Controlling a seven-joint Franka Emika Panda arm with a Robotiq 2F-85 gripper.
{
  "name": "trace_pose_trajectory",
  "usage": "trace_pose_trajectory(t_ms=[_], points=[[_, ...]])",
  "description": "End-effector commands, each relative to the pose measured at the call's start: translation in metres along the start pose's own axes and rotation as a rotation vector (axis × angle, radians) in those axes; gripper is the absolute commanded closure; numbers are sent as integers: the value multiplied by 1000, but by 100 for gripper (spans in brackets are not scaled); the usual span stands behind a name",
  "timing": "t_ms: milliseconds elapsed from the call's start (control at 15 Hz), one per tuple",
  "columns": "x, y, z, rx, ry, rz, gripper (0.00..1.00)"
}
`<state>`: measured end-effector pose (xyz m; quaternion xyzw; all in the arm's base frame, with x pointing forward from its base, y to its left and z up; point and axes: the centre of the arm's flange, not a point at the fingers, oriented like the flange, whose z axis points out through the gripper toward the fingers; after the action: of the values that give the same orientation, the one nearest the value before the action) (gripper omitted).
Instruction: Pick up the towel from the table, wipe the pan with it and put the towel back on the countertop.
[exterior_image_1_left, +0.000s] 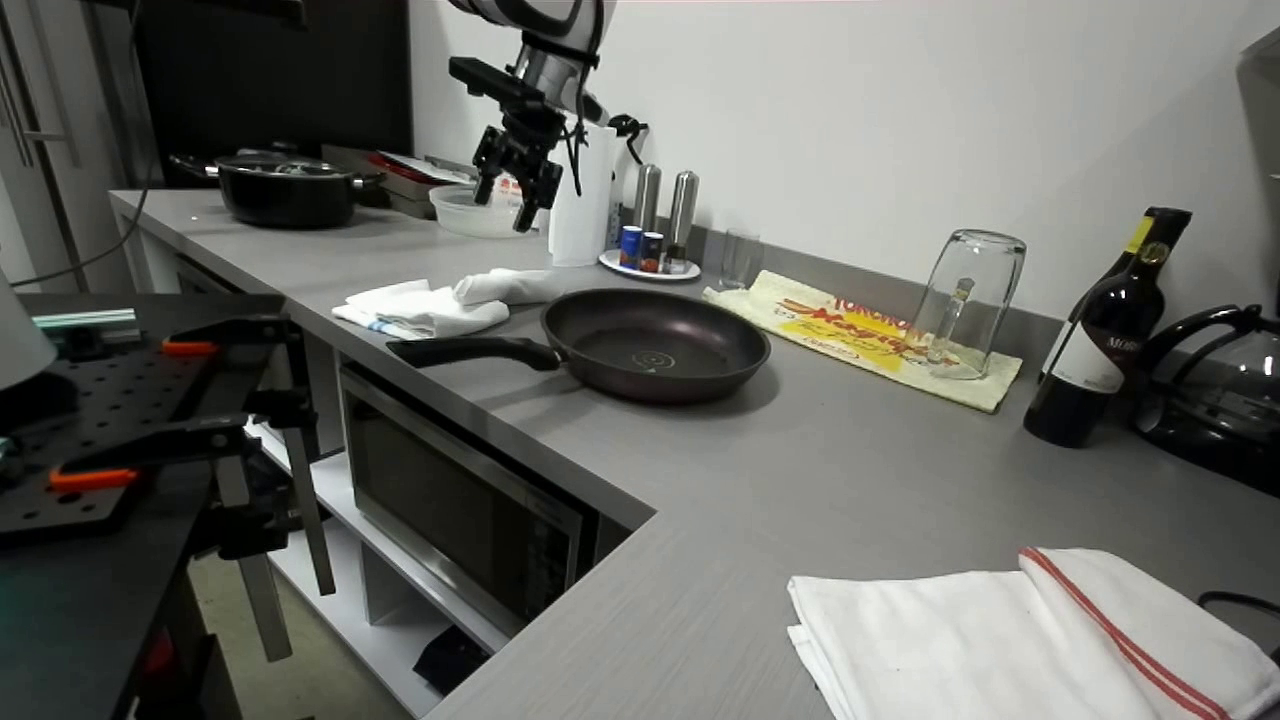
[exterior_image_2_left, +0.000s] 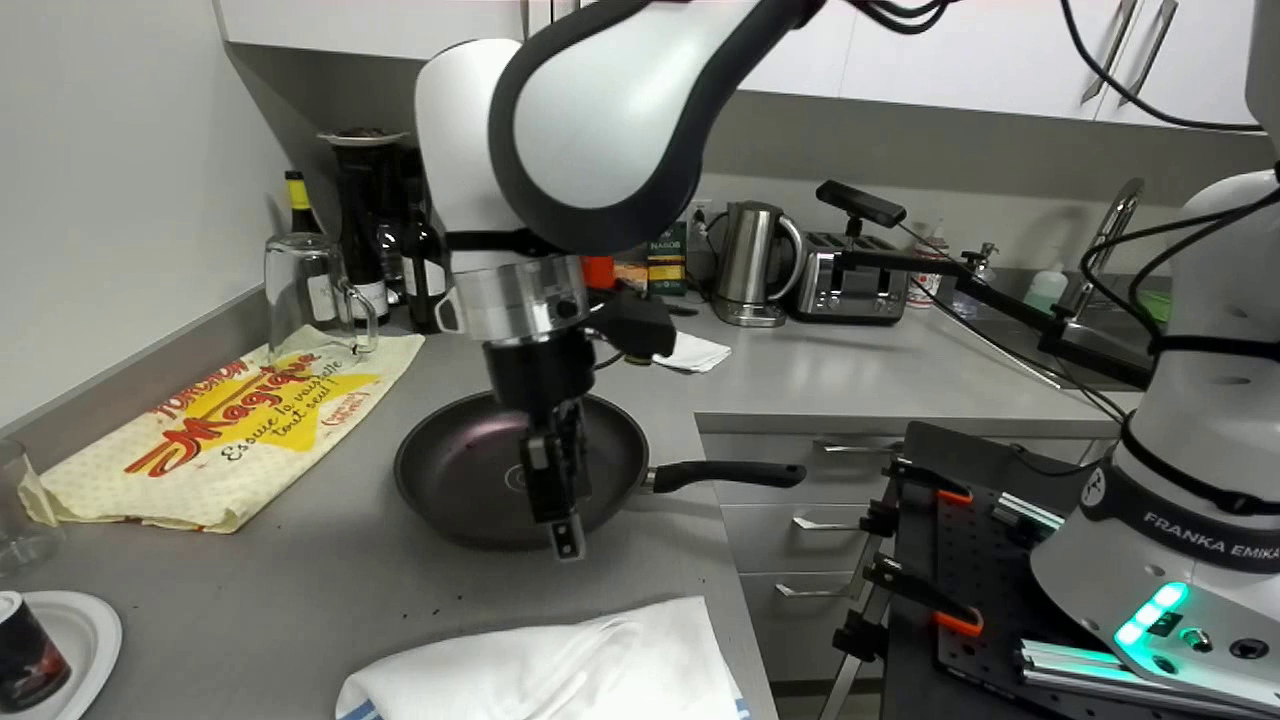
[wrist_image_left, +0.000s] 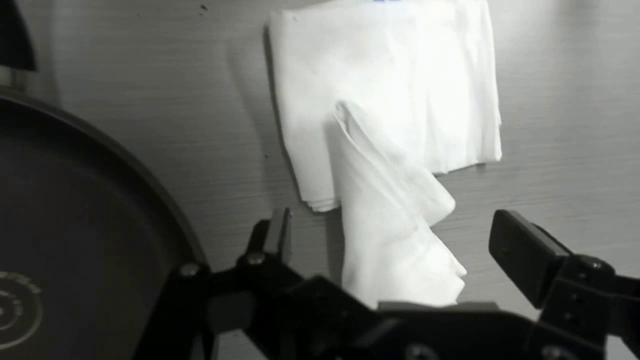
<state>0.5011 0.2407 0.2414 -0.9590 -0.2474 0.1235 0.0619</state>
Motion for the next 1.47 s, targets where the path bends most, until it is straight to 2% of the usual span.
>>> trace_pose_trajectory(t_ms=[0, 200, 333, 467, 667, 1000, 1133, 1267, 1400], points=[[-86, 19, -29, -131, 45, -50, 0], [-122, 42, -50, -277, 114, -50, 0], [-140, 57, -68, -344, 190, -25, 0], [-160, 70, -90, -377, 278, 23, 0], [-187, 90, -122, -336, 376, 170, 0], [-219, 109, -154, -312, 460, 375, 0], [-230, 106, -160, -310, 489, 416, 0], [-241, 96, -159, -275, 487, 419, 0], [-253, 80, -147, -231, 413, 356, 0]])
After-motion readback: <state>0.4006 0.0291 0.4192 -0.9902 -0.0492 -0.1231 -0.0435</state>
